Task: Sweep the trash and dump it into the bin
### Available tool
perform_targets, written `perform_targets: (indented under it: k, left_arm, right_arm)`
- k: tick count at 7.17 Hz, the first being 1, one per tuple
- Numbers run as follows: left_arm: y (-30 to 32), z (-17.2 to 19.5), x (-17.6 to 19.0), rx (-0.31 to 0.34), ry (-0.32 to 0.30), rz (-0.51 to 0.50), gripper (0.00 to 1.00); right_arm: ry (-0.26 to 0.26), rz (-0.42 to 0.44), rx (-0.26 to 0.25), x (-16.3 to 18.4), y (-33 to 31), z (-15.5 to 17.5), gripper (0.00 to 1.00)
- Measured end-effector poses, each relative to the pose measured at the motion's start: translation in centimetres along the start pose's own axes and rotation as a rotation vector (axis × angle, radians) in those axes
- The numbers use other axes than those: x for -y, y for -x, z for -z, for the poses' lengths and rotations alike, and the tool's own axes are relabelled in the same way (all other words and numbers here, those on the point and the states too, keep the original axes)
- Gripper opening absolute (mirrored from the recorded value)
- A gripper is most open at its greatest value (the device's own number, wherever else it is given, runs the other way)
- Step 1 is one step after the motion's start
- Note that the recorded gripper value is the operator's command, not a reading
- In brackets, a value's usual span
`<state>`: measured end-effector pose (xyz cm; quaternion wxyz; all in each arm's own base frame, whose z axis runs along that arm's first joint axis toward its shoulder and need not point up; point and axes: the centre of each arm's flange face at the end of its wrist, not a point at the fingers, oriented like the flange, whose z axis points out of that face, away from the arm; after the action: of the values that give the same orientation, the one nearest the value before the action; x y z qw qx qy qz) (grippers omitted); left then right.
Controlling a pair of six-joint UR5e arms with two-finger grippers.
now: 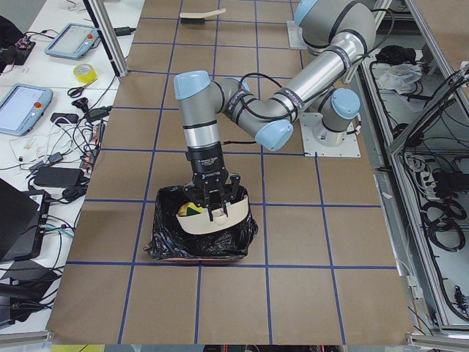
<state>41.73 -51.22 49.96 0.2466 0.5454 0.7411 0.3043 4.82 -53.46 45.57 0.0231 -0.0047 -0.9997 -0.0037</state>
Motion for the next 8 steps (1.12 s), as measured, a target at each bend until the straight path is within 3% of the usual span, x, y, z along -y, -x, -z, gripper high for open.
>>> perform_targets:
  k: [2, 8]
  left_arm:
    - [-0.1, 0.0, 0.1, -0.016, 0.026, 0.007, 0.12]
    - [-0.9, 1.8, 3.1, -0.042, 0.069, -0.022, 0.12]
  right_arm:
    - [0.002, 0.012, 0.075, -1.1, 3.3, 0.9, 1.0]
    - [0.002, 0.136, 0.064, -3.5, 8.6, 2.1, 1.0]
